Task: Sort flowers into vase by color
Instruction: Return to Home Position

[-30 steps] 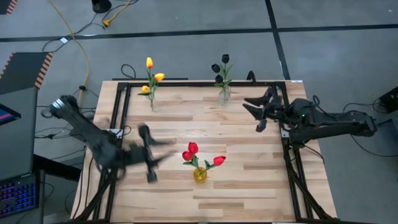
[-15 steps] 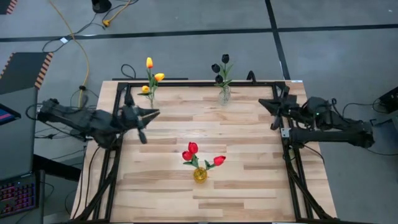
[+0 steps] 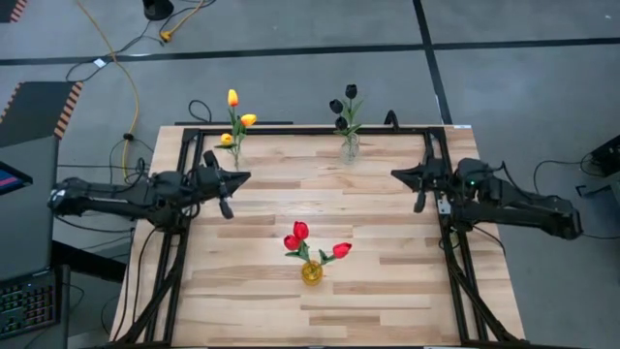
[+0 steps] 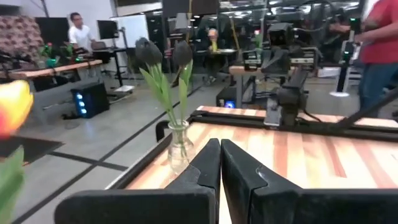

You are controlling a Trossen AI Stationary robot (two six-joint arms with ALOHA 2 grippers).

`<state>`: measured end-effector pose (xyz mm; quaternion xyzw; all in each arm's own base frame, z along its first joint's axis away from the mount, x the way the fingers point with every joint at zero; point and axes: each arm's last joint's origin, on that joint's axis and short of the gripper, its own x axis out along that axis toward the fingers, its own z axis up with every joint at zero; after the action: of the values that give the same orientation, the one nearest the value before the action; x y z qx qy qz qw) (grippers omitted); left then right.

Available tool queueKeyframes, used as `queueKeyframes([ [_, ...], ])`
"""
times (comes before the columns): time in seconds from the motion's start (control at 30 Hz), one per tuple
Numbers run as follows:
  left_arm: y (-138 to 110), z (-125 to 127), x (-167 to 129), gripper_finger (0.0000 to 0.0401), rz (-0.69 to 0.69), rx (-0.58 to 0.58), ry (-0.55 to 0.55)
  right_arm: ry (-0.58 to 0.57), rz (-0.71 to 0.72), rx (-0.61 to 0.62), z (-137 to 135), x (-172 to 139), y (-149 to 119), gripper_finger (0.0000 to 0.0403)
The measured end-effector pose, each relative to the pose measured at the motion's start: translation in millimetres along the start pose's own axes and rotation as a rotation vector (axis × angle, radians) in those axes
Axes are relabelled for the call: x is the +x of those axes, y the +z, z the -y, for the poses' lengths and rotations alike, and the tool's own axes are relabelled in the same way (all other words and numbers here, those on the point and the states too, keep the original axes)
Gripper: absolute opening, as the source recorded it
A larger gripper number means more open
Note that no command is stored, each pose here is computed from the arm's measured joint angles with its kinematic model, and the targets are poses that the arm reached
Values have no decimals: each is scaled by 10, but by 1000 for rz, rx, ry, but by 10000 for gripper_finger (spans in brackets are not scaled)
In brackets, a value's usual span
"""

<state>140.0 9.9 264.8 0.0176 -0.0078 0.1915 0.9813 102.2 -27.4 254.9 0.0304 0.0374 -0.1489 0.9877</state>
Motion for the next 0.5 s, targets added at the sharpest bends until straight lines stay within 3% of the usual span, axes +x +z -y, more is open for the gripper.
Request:
queueKeyframes([
  [0.27,-254,-108,-175,0,24,-35,7,12,62,87,49,-50,-363,19],
  [0.5,-525,-139,-292,0,45,-44,4,23,113,93,59,-126,-580,19],
])
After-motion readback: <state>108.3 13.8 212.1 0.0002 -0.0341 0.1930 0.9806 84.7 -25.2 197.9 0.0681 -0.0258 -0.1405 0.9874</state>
